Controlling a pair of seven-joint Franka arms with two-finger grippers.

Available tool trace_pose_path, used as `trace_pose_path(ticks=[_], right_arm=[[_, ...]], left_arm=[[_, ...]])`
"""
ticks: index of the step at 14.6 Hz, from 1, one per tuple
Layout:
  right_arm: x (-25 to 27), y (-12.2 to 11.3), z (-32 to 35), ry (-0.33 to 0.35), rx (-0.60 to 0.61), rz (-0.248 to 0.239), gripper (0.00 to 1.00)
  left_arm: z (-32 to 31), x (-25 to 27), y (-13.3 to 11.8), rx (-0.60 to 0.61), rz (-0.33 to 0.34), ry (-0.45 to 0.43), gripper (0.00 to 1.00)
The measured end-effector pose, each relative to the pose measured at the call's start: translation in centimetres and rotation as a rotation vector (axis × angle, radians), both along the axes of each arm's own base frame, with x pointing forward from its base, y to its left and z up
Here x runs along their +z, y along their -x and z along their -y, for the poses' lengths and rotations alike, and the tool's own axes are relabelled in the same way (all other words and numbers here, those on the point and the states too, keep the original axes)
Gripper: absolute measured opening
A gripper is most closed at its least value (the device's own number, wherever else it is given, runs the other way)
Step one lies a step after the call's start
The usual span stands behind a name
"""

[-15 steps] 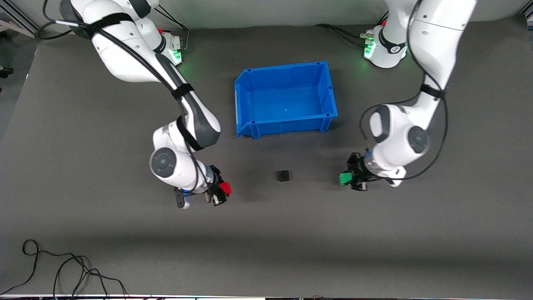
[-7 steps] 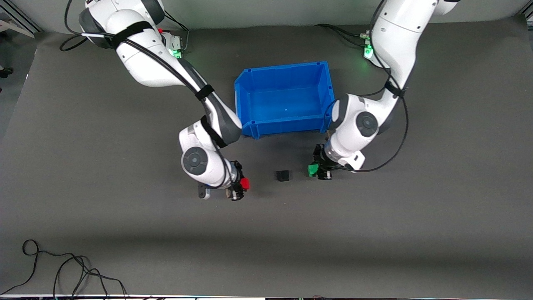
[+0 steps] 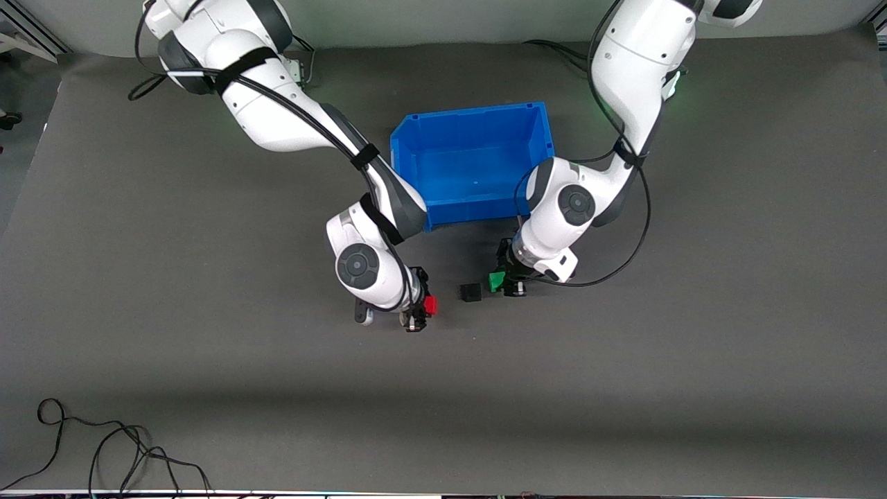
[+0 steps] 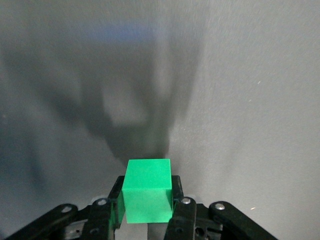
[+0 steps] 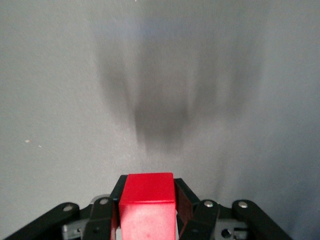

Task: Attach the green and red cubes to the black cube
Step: 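Carry the red cube and green cube toward the black cube, then press the red and green cubes against the black cube's sides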

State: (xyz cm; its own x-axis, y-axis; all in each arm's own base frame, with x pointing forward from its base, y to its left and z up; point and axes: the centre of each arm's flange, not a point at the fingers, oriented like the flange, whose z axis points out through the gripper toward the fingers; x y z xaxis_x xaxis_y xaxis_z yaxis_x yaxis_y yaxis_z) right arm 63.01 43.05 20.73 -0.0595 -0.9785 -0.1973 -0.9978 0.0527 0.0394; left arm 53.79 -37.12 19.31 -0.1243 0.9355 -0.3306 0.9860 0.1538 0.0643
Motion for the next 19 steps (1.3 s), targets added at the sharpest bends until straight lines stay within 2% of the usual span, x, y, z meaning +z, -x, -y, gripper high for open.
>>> trace_pose_path(ticks=[6, 12, 19], right_arm=[[-2.3, 2.0, -3.3, 0.019, -0.016, 0.012, 0.42], [-3.2, 2.0, -3.3, 0.021, -0.018, 0.018, 0.42], [-4.1, 2.0, -3.2, 0.05, 0.007, 0.039, 0.42]], left_arm=[[1.0, -0.8, 0.0, -0.002, 0.022, 0.002, 0.37], [2.2, -0.2, 0.1, 0.031, 0.02, 0.019, 0.37], [2.5, -0.5, -1.2, 0.092, 0.018, 0.033, 0.37]])
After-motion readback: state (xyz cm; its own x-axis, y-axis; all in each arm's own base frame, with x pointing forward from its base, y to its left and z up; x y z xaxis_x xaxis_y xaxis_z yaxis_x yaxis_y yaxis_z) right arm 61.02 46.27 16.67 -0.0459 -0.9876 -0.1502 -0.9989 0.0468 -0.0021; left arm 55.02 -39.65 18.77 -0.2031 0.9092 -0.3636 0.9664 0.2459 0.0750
